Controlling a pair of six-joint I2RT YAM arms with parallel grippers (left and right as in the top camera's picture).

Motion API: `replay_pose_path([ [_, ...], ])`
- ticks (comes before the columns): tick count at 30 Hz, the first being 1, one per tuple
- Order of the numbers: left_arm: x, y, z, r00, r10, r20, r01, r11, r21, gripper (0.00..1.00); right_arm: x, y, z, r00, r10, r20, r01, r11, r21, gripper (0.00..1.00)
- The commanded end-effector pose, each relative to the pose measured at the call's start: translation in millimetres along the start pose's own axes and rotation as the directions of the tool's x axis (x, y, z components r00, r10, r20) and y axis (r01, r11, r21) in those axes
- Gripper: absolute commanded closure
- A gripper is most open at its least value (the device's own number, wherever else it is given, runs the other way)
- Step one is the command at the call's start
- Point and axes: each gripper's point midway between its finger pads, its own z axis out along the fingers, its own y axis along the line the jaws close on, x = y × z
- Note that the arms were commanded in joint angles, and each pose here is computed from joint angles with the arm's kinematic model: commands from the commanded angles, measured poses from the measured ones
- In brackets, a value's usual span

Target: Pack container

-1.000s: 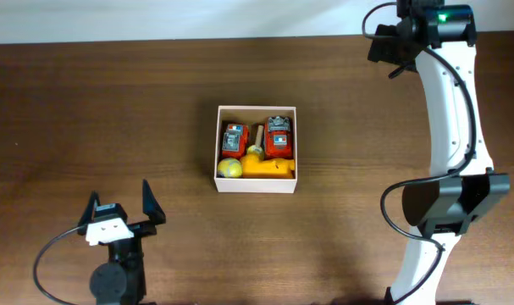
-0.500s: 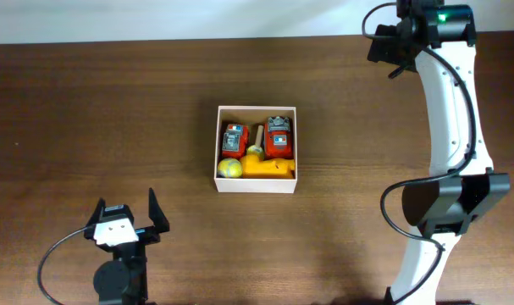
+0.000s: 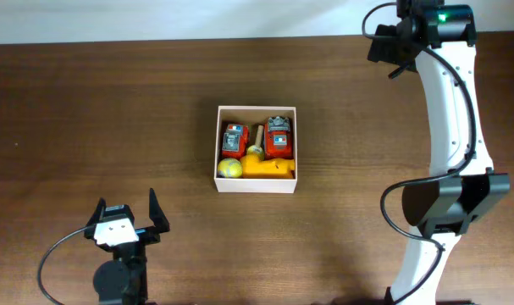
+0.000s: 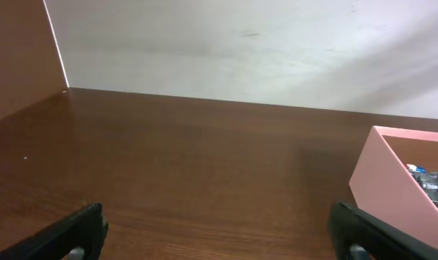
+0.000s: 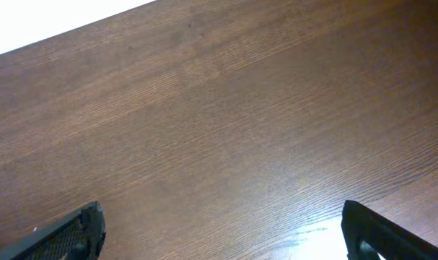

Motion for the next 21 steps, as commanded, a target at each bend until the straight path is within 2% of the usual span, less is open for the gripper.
replay_pose_path([
  [1, 0, -1, -1, 1.0, 0.015, 0.003, -0.015, 1.0, 0.009, 0.01, -1, -6, 1, 1.0, -0.001, 0.003, 0.001, 1.0, 0.015, 0.01],
  [10, 0, -1, -1, 1.0, 0.015, 0.003, -0.015, 1.0, 0.009, 0.01, 1, -7, 1, 1.0, -0.004, -0.004, 0.004, 1.0, 0.022, 0.01],
  [14, 0, -1, -1, 1.0, 0.015, 0.003, -0.015, 1.0, 0.009, 0.01, 21, -6, -1, 0.995, -0.026, -0.092, 0.026, 1.0, -0.001, 0.01],
  [17, 0, -1, -1, 1.0, 0.015, 0.003, -0.015, 1.0, 0.009, 0.01, 37, -9, -22, 0.989, -0.044, -0.141, 0.042, 0.999, -0.019, 0.01],
  [21, 0, -1, -1, 1.0, 0.015, 0.003, -0.015, 1.0, 0.009, 0.01, 35, -13, -79, 0.997, -0.053, -0.055, 0.049, 0.996, -0.071, 0.01],
])
